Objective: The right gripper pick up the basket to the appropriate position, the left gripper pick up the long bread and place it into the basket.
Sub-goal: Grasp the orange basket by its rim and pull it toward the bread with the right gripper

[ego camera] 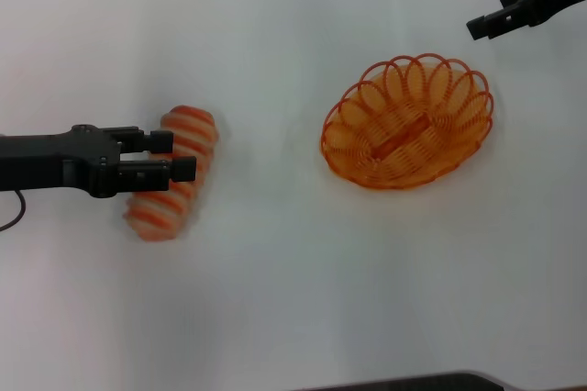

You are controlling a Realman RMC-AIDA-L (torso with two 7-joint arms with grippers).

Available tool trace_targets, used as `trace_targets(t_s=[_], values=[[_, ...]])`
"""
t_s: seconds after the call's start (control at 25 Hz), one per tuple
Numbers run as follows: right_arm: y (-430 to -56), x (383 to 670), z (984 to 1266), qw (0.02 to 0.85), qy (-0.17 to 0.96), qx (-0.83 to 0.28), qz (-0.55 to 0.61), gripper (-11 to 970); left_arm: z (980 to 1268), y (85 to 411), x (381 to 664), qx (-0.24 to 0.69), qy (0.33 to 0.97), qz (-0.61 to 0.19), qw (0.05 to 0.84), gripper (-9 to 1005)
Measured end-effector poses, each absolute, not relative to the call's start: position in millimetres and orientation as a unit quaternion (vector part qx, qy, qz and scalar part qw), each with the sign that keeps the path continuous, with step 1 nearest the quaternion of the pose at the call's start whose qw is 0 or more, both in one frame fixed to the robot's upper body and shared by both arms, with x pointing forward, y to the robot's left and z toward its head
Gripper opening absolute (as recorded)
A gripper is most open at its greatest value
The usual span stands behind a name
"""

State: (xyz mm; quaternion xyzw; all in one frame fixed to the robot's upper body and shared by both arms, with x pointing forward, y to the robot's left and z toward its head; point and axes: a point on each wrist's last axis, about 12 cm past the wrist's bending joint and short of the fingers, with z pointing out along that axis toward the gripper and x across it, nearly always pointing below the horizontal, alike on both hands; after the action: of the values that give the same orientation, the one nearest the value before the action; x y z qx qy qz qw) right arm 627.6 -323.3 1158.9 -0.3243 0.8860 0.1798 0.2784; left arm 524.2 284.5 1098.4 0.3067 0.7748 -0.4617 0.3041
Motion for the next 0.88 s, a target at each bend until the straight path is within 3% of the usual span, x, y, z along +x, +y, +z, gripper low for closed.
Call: trace_targets(t_s=[0.4,0.88], values=[[-300,629,1137,0.239,0.891,-0.349,0.167,826,1098,284,524,0.306,0.774,-0.463,0.305,752],[-289,622,1120,0.199,0.900,-0.356,0.154,725,1096,281,526,0.303,0.776,-0.462,0.303,752]])
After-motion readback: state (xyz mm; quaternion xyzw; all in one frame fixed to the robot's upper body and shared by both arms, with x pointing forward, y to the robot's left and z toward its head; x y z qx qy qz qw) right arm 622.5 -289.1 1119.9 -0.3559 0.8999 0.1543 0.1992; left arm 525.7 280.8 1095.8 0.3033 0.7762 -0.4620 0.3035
